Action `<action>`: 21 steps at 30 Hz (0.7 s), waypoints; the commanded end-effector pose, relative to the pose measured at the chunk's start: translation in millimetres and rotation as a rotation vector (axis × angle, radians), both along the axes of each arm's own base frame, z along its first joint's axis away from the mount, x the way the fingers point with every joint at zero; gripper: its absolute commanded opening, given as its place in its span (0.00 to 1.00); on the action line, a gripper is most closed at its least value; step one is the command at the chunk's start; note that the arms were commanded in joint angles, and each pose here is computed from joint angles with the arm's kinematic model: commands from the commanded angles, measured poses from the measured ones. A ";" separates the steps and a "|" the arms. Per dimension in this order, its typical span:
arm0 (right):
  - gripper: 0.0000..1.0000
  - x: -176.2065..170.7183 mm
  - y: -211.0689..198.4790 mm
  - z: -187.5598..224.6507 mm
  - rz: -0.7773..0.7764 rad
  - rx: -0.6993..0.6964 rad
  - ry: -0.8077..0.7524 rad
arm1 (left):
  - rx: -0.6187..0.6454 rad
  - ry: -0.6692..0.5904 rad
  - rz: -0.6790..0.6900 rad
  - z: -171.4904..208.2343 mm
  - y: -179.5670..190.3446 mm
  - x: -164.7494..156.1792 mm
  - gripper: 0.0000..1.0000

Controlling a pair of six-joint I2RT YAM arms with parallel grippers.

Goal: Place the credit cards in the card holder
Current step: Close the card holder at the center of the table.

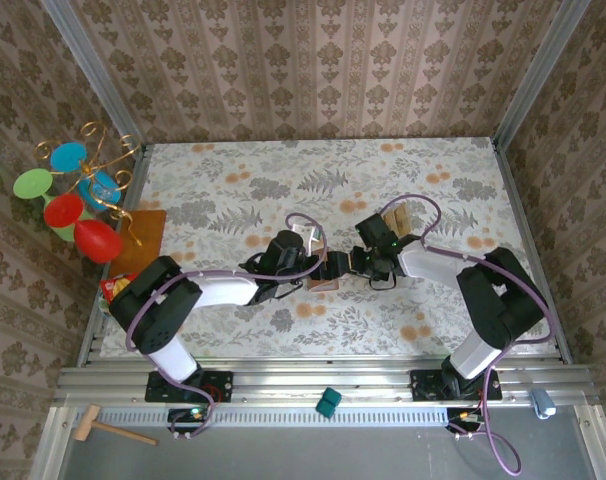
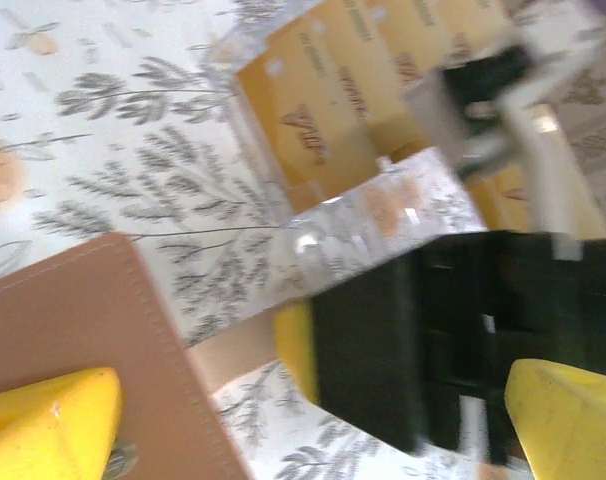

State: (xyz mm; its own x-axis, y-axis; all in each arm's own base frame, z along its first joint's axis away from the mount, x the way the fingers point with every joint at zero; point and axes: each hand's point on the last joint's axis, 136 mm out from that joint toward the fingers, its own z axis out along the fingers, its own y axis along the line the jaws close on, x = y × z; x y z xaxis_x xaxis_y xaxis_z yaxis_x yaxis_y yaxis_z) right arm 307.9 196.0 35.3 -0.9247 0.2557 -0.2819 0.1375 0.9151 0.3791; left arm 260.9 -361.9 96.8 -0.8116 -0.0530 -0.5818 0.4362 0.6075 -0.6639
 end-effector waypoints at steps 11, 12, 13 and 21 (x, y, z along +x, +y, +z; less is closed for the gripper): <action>0.41 -2.1 29.0 79.3 0.096 0.143 -0.144 | 0.107 -0.012 0.064 6.3 30.5 9.1 1.00; 0.41 -3.3 28.4 81.6 0.094 0.145 -0.148 | 0.104 -0.015 0.067 8.4 32.0 10.2 1.00; 0.40 -3.8 28.1 83.5 0.092 0.148 -0.153 | 0.100 -0.018 0.071 10.5 33.3 11.4 1.00; 0.28 -12.5 22.6 96.5 0.078 0.172 -0.179 | 0.061 -0.043 0.081 31.2 33.1 23.5 1.00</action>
State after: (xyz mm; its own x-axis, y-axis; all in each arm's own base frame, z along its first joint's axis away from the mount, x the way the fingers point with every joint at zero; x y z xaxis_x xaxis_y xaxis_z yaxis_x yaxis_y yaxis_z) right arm 299.3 217.0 116.3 -0.8899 0.2339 -0.3916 -0.0028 0.8557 0.5174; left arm 276.5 -324.1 105.2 -0.8074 -0.0786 -0.5847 0.3732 0.6996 -0.6093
